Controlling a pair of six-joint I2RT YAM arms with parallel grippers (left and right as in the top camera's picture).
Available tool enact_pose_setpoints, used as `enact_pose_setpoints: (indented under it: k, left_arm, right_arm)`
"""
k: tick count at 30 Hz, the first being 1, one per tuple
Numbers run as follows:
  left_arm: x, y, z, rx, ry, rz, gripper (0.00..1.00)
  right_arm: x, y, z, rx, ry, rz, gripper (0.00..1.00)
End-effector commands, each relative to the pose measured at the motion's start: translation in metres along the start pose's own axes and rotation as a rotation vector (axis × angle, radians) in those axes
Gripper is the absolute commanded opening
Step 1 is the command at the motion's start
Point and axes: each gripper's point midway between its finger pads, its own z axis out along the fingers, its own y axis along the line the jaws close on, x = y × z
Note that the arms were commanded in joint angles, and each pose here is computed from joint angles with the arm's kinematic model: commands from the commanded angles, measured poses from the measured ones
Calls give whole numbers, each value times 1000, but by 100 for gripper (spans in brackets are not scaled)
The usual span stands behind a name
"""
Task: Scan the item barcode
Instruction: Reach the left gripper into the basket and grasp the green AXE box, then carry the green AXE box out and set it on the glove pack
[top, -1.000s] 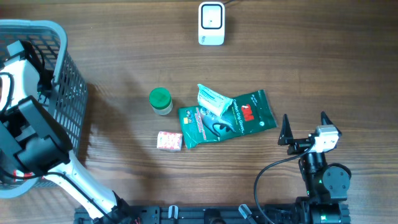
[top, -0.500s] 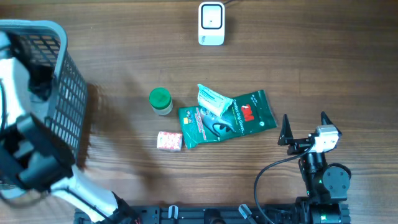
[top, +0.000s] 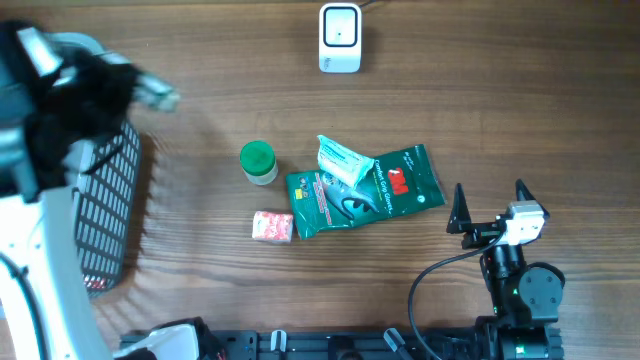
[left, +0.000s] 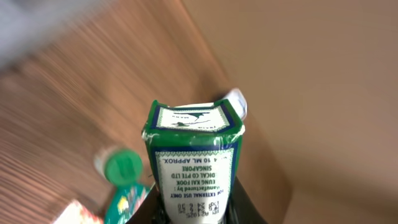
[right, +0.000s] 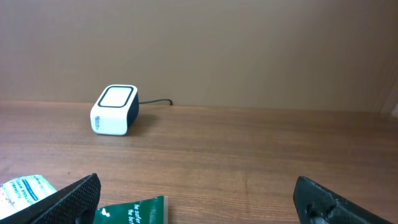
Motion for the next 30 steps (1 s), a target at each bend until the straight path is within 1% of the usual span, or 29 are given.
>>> enact_pose_setpoints:
  k: [1, 4, 5, 6, 7, 9, 10, 11, 13, 14, 16, 17, 18, 19, 20, 21, 22, 23, 24, 26, 27, 28, 30]
  left_arm:
    - [70, -31, 52, -57, 155, 101, 13]
    - [131, -56, 97, -68, 263, 194, 13]
    - [162, -65, 119, -68, 316, 243, 14]
    - [185, -67, 137, -86, 343, 254, 14]
    - [215, -70, 163, -105, 374, 270, 15]
    - [263, -77, 203, -86, 423, 329, 16]
    - [296, -80, 227, -64, 451, 369, 17]
    - [318, -80, 243, -50, 468, 394, 17]
    - [354, -72, 270, -48, 493, 431, 18]
    - [366, -65, 280, -57, 506, 442, 20]
    - [391, -37, 297, -138, 544, 442, 21]
    - [397, -30, 299, -155, 554, 451, 21]
    - [406, -23, 300, -171, 568, 464, 24]
    - [411, -20, 300, -178, 572, 474, 32]
    - [412, -20, 300, -178, 567, 478, 45]
    - [410, -22, 300, -175, 557, 480, 64]
    - [403, -27, 301, -157, 544, 514, 100]
    - [396, -31, 299, -153, 541, 532, 100]
    - [378, -39, 291, -159, 528, 540, 100]
    - [334, -61, 270, -172, 443, 543, 100]
    - [280, -84, 243, -177, 311, 545, 100]
    - [217, -105, 204, -173, 166, 553, 100]
    - [141, -113, 148, -185, 2, 511, 100]
  right_arm:
    - [-1, -1, 0, 7, -7, -11, 100]
    - [-1, -1, 0, 7, -7, -12, 100]
    - [-1, -1, 0, 7, -7, -12, 100]
    - [-1, -1, 0, 7, -7, -12, 100]
    - [-1, -1, 0, 7, -7, -12, 100]
    - [-1, -1, 0, 7, -7, -12, 100]
    - [-1, -1, 0, 7, -7, -12, 100]
    - [-1, -1, 0, 7, -7, -11, 100]
    - [-1, -1, 0, 7, -7, -12, 100]
    - [-1, -1, 0, 7, -7, -12, 100]
    - [-1, -1, 0, 7, -7, -12, 100]
    - [-1, -1, 0, 7, -7, -12, 100]
    - [-1, -1, 0, 7, -7, -12, 100]
    - [-1, -1, 0, 7, -7, -12, 100]
    - [-1, -1, 0, 7, -7, -12, 100]
    - [-1, -1, 0, 7, -7, -12, 100]
    - [-1, -1, 0, 7, -7, -12, 100]
    - [-1, -1, 0, 7, -7, -12, 100]
    - [-1, -1, 0, 7, -7, -12, 100]
    - [-1, -1, 0, 7, -7, -12, 100]
    - [-1, -1, 0, 7, -7, -12, 100]
    - [-1, -1, 0, 7, -7, -12, 100]
    - [-1, -1, 0, 7, -7, -12, 100]
